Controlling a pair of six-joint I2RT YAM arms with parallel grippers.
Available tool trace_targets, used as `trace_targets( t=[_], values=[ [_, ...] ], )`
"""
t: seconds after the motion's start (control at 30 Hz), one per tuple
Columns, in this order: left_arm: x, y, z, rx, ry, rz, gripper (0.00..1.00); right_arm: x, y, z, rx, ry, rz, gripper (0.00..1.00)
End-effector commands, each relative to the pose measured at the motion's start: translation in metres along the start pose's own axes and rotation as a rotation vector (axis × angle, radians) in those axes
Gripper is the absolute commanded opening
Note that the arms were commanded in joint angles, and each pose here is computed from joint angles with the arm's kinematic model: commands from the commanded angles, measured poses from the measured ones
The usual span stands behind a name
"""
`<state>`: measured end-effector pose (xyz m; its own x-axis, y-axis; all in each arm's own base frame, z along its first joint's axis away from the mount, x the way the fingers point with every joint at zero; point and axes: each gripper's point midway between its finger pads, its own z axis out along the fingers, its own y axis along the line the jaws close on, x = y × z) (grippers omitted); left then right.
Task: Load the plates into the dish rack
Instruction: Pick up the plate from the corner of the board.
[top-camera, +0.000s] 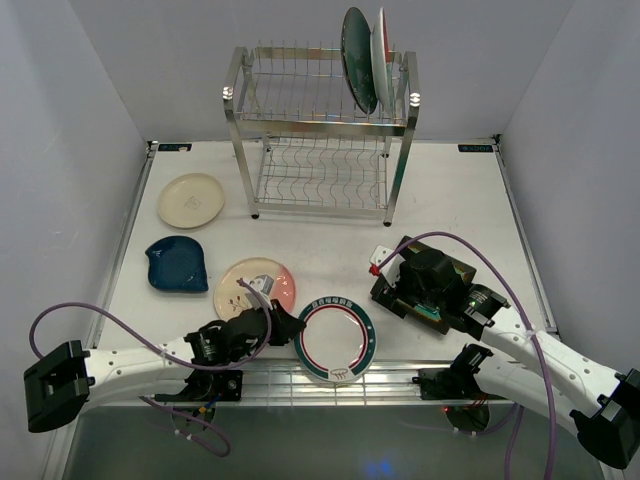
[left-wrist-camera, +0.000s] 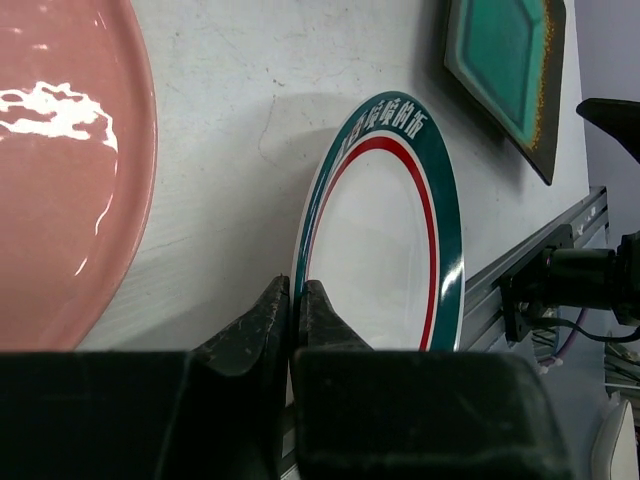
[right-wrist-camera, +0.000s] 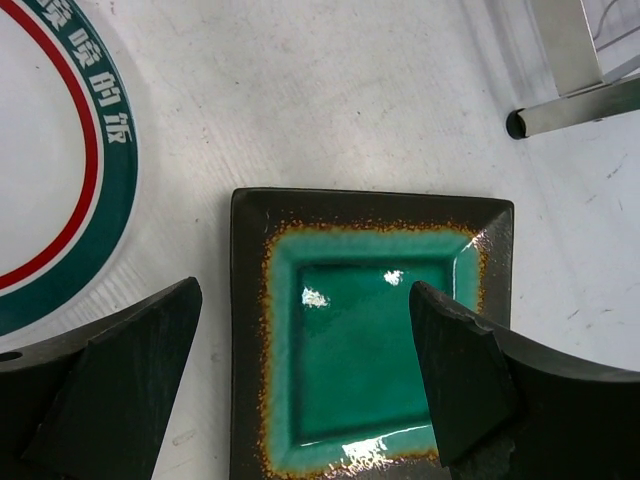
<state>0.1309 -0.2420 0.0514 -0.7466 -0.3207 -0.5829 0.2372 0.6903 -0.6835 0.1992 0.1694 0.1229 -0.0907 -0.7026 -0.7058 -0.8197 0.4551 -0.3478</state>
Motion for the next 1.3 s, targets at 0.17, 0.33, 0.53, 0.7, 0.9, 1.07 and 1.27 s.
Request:
trace_targets(
  t=[0.17,0.33,0.53,0.7,0.9,1.07,1.27],
  values=[
    [-0.044,-0.038,-0.015,0.065,-0.114,0.023,0.00,-0.006,-0.015,0.000,0.090,-0.023,0.019,0.90],
    [-0.066,-0.047,-0.027,0.053,-0.173,0.063,0.00,-0.006,-0.017,-0.001,0.098,-0.021,0.021,0.90],
    [-0.098,-0.065,-0.040,0.060,-0.268,0.135,0.00,-0.005,-0.020,0.000,0.114,-0.016,0.023,0.90],
    [-0.123,-0.077,-0.050,0.042,-0.333,0.138,0.00,-0.004,-0.024,-0.001,0.140,-0.010,0.029,0.90],
    [-0.154,-0.079,-0.065,-0.044,-0.422,0.110,0.00,-0.005,-0.035,-0.004,0.204,-0.015,0.042,0.90],
    [-0.175,-0.090,-0.077,-0.045,-0.482,0.092,0.00,-0.005,-0.037,-0.005,0.221,-0.022,0.044,0.90],
    [-0.208,-0.123,-0.093,0.003,-0.567,0.098,0.00,-0.004,-0.037,-0.004,0.221,-0.019,0.042,0.90]
  ],
)
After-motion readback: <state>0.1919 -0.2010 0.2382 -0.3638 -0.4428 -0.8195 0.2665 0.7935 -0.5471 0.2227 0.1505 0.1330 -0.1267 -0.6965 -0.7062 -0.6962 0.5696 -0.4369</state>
